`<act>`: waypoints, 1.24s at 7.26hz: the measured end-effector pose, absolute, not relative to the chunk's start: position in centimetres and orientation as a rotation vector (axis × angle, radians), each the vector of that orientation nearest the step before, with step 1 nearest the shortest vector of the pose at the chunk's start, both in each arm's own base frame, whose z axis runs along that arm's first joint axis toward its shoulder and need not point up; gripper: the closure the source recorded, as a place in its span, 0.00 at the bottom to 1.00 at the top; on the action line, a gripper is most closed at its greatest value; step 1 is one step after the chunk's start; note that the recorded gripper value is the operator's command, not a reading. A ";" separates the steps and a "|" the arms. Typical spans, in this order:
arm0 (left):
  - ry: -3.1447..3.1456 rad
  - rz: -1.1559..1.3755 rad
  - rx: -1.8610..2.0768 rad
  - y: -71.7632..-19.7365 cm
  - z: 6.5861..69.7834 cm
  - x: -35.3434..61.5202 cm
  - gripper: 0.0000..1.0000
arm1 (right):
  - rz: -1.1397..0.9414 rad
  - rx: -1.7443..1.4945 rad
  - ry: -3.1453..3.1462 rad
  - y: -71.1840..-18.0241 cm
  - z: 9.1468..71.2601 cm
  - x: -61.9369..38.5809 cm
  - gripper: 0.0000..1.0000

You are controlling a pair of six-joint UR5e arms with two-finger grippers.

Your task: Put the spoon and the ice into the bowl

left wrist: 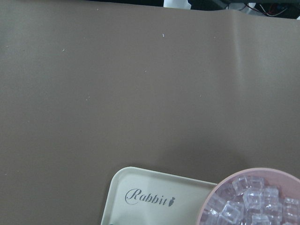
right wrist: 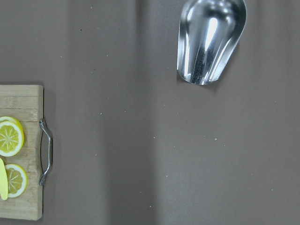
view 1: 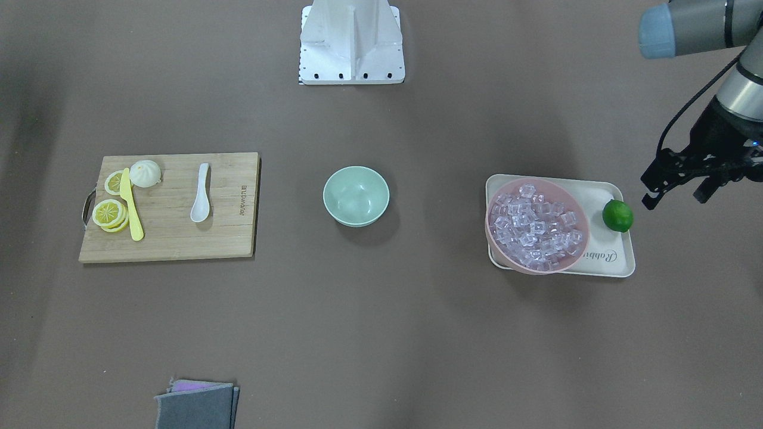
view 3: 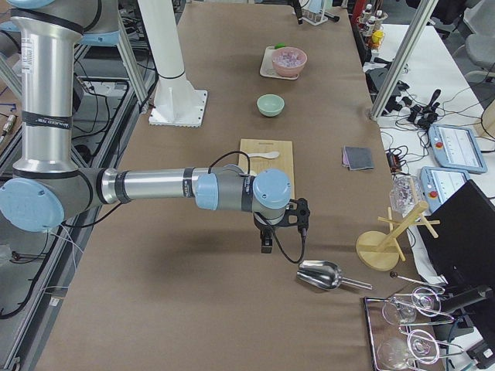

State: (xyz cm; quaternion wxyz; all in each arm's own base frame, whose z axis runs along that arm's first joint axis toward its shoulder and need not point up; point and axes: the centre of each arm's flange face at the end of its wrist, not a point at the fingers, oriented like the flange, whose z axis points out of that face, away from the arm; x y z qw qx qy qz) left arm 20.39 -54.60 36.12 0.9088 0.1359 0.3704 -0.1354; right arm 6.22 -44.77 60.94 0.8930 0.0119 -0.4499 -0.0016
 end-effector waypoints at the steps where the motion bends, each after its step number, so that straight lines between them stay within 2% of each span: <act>1: 0.751 -0.298 0.276 -54.7 35.8 23.1 0.03 | 0.004 0.023 -0.953 -44.8 60.8 6.1 0.00; 2: 0.740 -0.311 0.268 -55.0 36.0 25.0 0.11 | 0.001 0.028 -0.974 -44.9 60.5 5.9 0.00; 4: 0.725 -0.324 0.260 -55.4 36.1 27.5 0.34 | -0.002 0.053 -1.000 -45.1 59.7 5.2 0.00; 9: 0.713 -0.558 0.235 -54.9 35.6 32.0 0.32 | 0.107 0.005 -1.003 -46.4 57.5 1.5 0.00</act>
